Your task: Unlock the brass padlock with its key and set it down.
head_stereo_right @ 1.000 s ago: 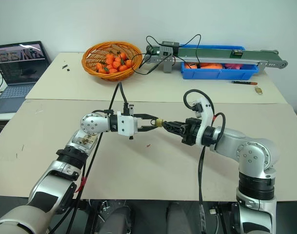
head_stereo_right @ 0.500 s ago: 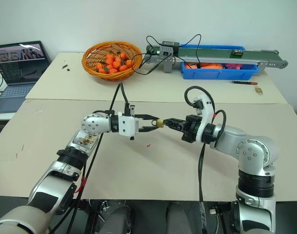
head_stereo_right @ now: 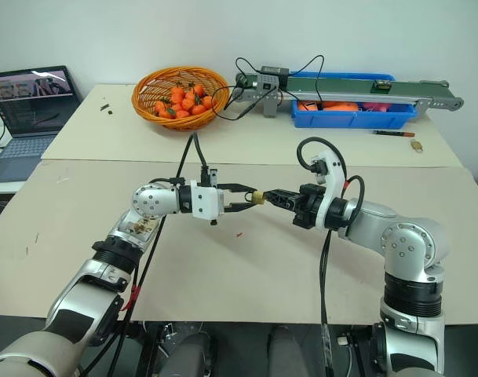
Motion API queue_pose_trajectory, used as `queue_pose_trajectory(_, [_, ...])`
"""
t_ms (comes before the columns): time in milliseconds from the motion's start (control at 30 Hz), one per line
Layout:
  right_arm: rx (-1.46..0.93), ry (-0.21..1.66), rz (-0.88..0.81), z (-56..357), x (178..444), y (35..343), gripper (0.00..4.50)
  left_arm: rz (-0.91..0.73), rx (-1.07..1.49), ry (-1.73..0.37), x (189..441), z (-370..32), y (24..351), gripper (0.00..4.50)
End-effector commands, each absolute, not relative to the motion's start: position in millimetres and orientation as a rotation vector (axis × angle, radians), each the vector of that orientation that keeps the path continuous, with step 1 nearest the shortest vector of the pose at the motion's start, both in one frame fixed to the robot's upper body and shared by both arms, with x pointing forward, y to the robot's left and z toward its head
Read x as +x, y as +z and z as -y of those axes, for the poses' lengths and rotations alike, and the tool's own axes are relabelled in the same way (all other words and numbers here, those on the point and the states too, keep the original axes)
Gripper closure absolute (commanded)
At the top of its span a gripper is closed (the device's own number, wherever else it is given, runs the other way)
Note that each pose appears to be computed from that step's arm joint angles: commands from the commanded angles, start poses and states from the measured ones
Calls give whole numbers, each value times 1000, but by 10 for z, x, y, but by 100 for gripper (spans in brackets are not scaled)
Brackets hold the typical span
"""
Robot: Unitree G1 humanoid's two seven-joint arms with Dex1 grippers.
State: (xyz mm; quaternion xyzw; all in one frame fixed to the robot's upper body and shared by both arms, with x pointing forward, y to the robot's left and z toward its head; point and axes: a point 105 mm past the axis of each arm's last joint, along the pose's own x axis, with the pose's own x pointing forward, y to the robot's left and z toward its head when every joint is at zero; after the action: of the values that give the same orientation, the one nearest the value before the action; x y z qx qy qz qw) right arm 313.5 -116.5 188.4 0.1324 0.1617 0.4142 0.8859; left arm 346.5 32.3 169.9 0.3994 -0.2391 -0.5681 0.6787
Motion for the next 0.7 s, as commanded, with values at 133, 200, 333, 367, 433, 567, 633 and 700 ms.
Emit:
queue_pose_trajectory(133, [136, 899, -183, 1108, 3118, 2141, 448, 610, 888, -1252, 3461, -279, 1886, 366])
queue_pose_trajectory(200, [122, 908, -174, 1097, 3112, 2143, 448, 609, 885, -1252, 3463, -275, 1886, 366])
queue_pose_trajectory(333, [6, 894, -103, 1098, 3138, 2184, 448, 607, 881, -1256, 3459, -270, 1884, 366])
queue_pose_trajectory(367, [-52, 888, -70, 1093, 3145, 2201, 448, 604, 878, -1258, 3458, -268, 1880, 366])
queue_pose_trajectory(433, [-149, 888, -31, 1076, 3148, 2198, 448, 601, 873, -1261, 3455, -264, 1875, 366])
queue_pose_trajectory(567, [-215, 892, 28, 1045, 3160, 2206, 448, 598, 866, -1264, 3452, -251, 1868, 366])
queue_pose_trajectory(633, [-234, 896, 57, 1026, 3159, 2227, 448, 598, 864, -1264, 3450, -244, 1867, 366])
queue_pose_trajectory(700, [-250, 894, 82, 1013, 3163, 2252, 448, 599, 862, -1266, 3446, -238, 1869, 366])
